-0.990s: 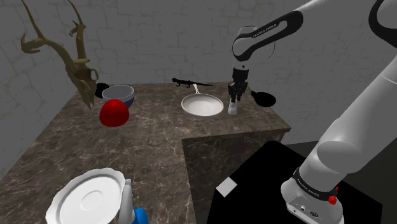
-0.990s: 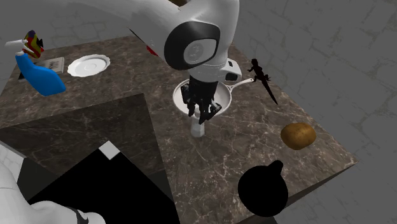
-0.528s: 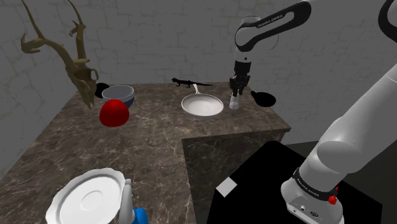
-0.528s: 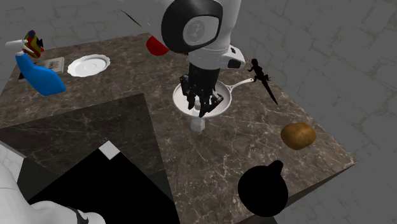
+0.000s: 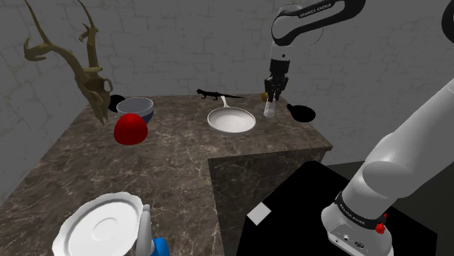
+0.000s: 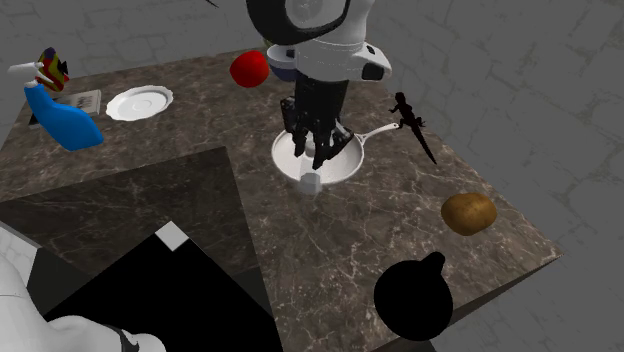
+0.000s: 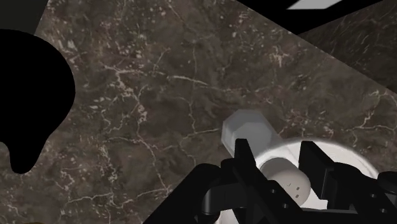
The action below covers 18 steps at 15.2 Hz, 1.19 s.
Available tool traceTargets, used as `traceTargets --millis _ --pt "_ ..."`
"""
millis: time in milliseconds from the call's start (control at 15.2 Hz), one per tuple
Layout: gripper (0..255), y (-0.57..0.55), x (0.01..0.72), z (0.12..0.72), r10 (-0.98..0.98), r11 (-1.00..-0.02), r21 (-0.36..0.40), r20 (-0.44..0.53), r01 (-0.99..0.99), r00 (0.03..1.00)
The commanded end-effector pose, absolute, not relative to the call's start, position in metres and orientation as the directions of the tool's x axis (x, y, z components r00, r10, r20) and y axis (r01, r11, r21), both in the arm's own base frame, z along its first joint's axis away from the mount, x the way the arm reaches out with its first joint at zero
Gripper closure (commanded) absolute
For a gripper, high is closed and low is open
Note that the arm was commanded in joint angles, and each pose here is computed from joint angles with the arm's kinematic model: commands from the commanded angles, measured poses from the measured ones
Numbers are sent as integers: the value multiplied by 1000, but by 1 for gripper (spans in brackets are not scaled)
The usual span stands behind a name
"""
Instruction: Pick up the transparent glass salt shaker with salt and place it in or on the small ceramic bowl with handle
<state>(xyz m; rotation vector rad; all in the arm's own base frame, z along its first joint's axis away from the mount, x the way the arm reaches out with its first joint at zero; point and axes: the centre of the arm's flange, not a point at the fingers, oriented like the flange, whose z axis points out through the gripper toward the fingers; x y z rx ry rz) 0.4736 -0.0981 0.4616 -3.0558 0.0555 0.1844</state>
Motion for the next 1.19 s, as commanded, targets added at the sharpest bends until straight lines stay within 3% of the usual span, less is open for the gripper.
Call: traceTargets --millis 0,528,1122 --pt "255 -98 473 472 -31 -996 -77 -122 -41 992" --pt "255 -98 473 513 -31 -996 -77 -122 -41 992" --pt "255 -213 450 530 -31 -996 -77 -122 -41 992"
